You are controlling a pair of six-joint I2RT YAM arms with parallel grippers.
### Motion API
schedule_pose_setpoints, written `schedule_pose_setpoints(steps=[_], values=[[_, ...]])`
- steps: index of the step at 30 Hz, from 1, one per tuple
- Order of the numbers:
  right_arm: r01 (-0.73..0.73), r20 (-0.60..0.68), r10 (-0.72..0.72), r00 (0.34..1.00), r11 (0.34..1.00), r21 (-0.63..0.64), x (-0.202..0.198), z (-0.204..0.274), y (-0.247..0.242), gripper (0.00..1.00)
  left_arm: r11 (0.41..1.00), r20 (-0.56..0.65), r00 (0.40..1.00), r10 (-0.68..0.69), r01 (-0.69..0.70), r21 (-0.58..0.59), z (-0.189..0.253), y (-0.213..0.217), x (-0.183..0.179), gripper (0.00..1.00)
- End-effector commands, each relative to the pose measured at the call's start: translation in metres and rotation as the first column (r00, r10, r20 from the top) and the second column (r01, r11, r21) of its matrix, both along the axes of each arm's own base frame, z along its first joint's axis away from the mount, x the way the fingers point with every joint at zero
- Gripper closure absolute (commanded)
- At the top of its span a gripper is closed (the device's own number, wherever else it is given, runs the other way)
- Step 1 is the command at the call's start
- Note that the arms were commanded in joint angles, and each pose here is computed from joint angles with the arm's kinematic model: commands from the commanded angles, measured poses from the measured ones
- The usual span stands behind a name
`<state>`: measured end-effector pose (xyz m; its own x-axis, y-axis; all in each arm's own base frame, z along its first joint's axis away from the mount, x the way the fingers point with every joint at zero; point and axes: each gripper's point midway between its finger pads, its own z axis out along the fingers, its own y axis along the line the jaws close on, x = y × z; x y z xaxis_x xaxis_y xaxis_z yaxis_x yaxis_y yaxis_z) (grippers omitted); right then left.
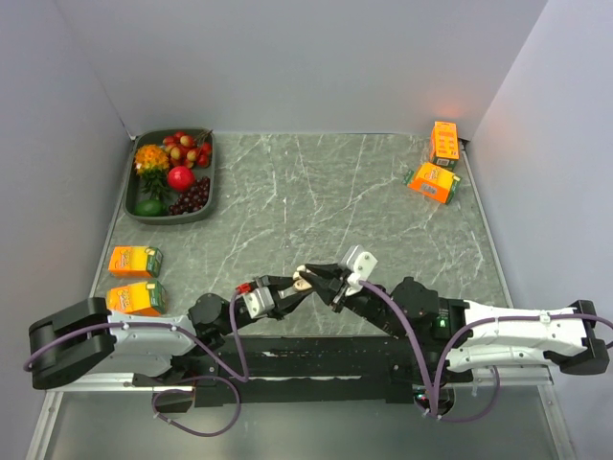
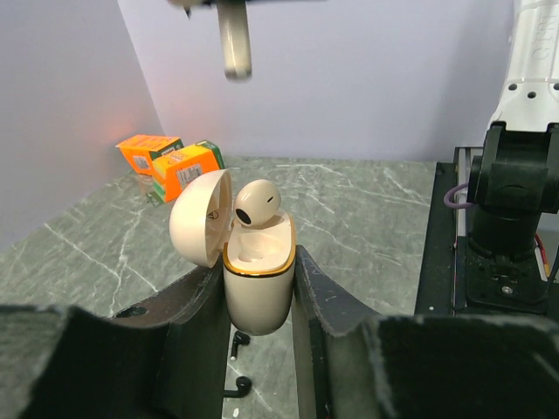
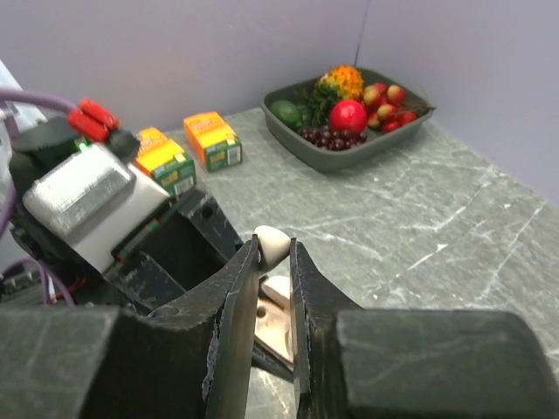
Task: Insert the wireless bluetooth earbuds into the charging case
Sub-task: Place the earbud in the charging case.
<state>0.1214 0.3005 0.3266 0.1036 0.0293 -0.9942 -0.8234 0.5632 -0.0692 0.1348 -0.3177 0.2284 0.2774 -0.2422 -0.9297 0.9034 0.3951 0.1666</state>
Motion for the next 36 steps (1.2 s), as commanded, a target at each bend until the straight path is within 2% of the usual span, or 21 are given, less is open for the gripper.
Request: schedule_pose_setpoints(steps=[1, 14, 36], values=[[0.016, 0.011, -0.016, 1.0, 1.0, 0.009, -0.001, 0.002, -0.001, 1.0, 0.953, 0.106, 0.994, 0.009, 0.023, -0.301, 0.087, 0.02, -0.01, 0.99], [0.021, -0.003, -0.021, 1.0, 1.0, -0.008, -0.001, -0.01, 0.003, 1.0, 0.951, 0.037, 0.999, -0.034, 0.043, -0.305, 0.097, 0.015, -0.01, 0.99], [0.036, 0.021, -0.036, 0.999, 0.999, -0.011, 0.002, -0.003, 0.01, 1.0, 0.954, 0.07, 0.997, -0.01, 0.031, -0.297, 0.093, 0.017, -0.013, 0.99]])
